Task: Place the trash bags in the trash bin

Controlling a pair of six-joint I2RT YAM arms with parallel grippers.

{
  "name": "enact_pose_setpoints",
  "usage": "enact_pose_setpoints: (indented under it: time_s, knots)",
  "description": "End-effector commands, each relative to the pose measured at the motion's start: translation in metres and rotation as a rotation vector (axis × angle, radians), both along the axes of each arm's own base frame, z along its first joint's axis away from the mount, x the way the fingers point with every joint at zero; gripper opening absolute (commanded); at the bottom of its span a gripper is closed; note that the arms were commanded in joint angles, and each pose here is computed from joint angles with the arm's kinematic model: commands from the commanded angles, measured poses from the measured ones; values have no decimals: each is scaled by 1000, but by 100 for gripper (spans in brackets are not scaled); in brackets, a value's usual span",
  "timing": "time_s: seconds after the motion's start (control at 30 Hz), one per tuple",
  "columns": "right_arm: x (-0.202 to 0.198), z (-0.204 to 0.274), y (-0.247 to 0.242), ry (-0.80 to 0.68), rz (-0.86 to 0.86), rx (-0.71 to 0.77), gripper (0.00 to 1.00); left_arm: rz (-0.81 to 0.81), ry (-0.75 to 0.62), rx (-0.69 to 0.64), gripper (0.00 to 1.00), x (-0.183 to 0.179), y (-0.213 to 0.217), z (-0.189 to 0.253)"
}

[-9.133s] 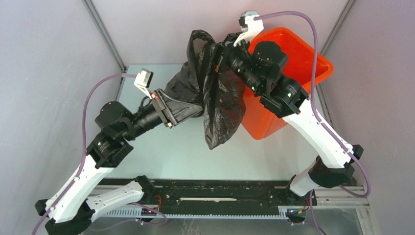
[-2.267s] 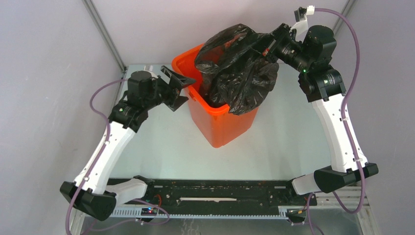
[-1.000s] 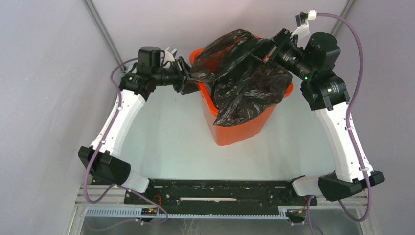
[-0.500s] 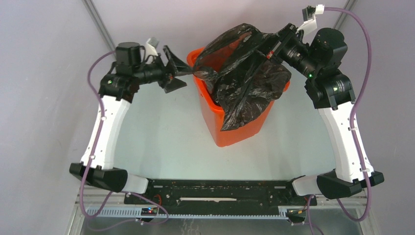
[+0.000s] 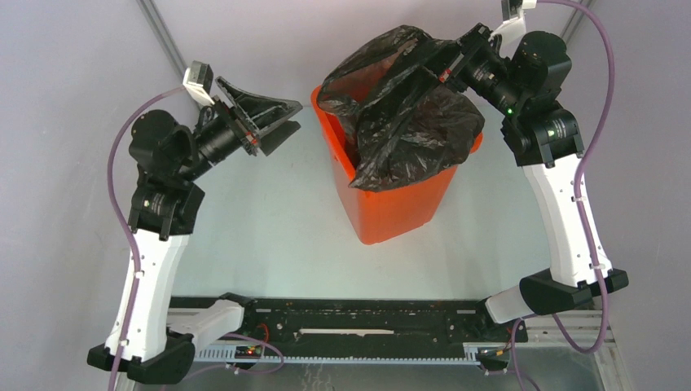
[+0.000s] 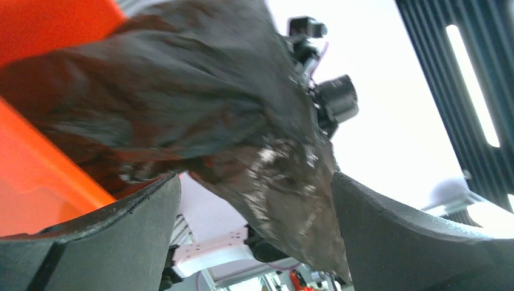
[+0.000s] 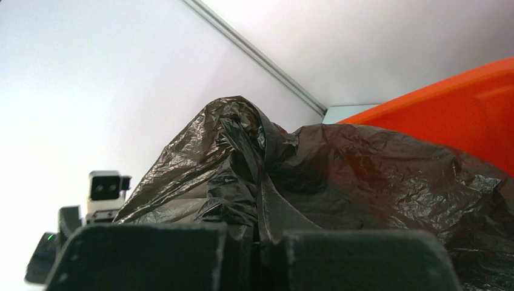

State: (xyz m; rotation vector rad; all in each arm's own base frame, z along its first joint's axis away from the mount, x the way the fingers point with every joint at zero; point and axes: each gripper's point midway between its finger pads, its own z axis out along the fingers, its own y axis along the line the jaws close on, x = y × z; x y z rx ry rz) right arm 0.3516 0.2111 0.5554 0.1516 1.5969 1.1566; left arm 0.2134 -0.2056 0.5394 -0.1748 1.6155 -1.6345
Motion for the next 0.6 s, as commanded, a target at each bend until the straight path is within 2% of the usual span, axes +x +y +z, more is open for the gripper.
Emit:
enact_pose_setpoints:
  time_s: [0.0, 0.13, 0.3, 0.43, 0.57]
  knots:
    - [3, 17, -6, -55, -40, 2, 0, 19, -102, -107, 99, -11, -13, 35]
    - [0, 14, 0, -50, -25, 0, 0, 82, -81, -138, 86, -6, -19, 43]
    - [-2, 10, 8, -45, -12, 7, 0, 102, 26, -166, 84, 14, -30, 39]
    - [-6, 8, 14, -54, -5, -11, 0, 80, 26, -203, 79, 19, -38, 50]
    - [-11, 6, 16, -58, -4, -32, 0, 41, 10, -191, 62, 21, -48, 55]
